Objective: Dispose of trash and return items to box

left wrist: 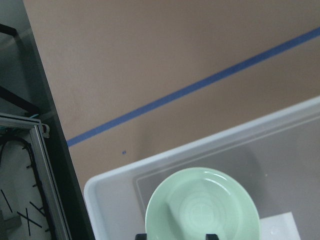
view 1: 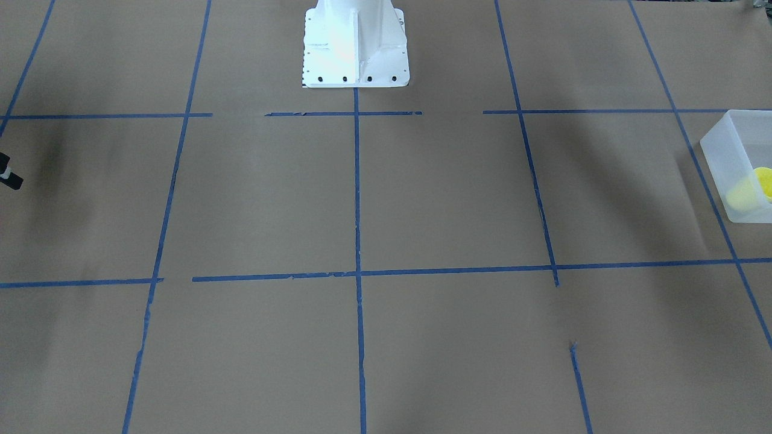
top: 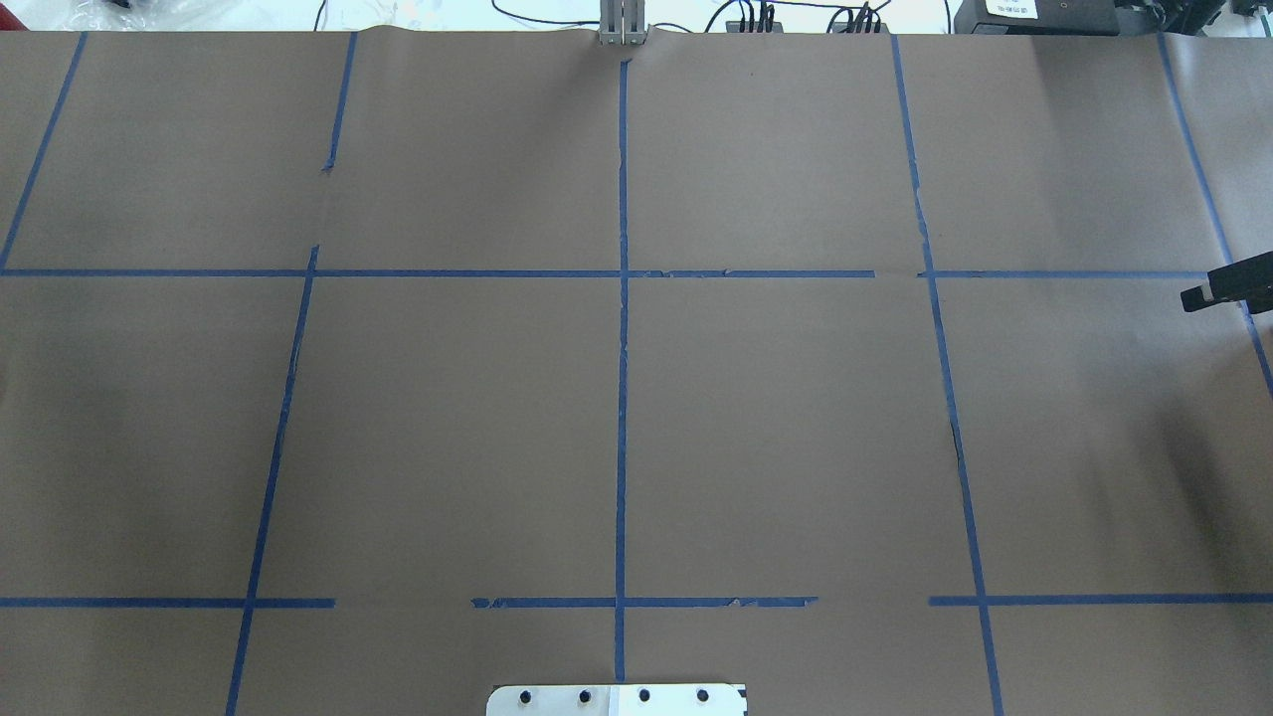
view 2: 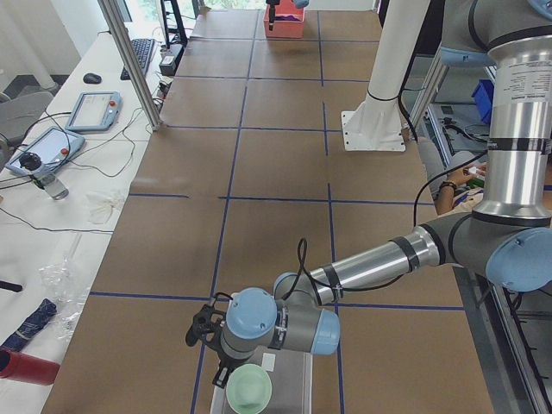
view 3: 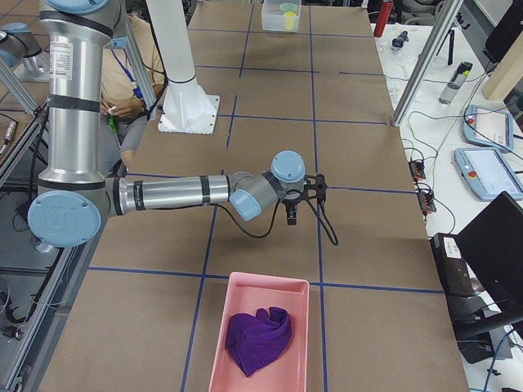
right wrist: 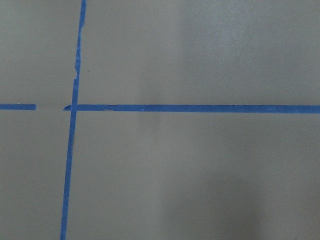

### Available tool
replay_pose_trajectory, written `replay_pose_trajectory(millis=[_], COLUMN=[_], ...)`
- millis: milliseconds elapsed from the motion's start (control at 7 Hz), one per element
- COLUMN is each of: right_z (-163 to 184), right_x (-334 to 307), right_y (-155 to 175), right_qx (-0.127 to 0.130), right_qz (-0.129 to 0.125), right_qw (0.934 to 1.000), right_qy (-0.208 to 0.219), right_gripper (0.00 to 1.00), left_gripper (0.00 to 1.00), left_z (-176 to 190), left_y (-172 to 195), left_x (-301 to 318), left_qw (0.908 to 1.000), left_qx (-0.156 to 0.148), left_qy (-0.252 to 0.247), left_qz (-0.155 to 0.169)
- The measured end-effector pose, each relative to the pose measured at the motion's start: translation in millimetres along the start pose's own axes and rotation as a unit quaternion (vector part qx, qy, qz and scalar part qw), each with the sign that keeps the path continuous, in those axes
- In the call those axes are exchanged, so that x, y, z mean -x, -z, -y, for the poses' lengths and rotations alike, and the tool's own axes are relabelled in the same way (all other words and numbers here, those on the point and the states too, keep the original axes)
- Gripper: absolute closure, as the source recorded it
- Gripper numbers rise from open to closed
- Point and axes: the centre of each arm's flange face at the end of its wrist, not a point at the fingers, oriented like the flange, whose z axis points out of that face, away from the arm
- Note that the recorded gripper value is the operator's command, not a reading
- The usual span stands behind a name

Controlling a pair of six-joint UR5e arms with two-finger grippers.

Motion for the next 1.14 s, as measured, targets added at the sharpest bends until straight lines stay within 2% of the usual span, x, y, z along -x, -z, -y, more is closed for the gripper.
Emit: replay_pose_trajectory(millis=[286,429,857,1000,1143], right_z=[-4.5,-9.8,-16.9,-15.5,-14.5], right_x=[-2.2,-10.9,-30.6,-46.5,-59.9], right_y=[1.7,1.6,0.0,4.1,15.0], right_qx=[-0.024,-0.033,-0.034,-0.031,-0.029], right_qz=[-0.030,-0.045,-0.061,-0.061,-0.049], right_qw=[0.9992,0.9984,0.9967,0.9957,0.9957], right_qy=[-0.011,-0.005,0.041,0.062,0.073], right_gripper=[0.00,0.00,0.00,0.00,0.00], left_gripper=[0.15,0.02,0.00,0.00,0.00], left_z=[80.9,98.0,98.8,93.0,92.4], left_y=[34.1,38.5,18.2,14.1,13.7], left_x=[-122.6,-171.8,-264.7,-274.4,-278.0], left_qw=[0.9982,0.9971,0.9939,0.9934,0.9931], left_qx=[-0.009,-0.004,0.030,0.030,0.022], left_qy=[0.043,0.048,0.023,0.015,0.008], left_qz=[-0.041,-0.059,-0.104,-0.110,-0.114])
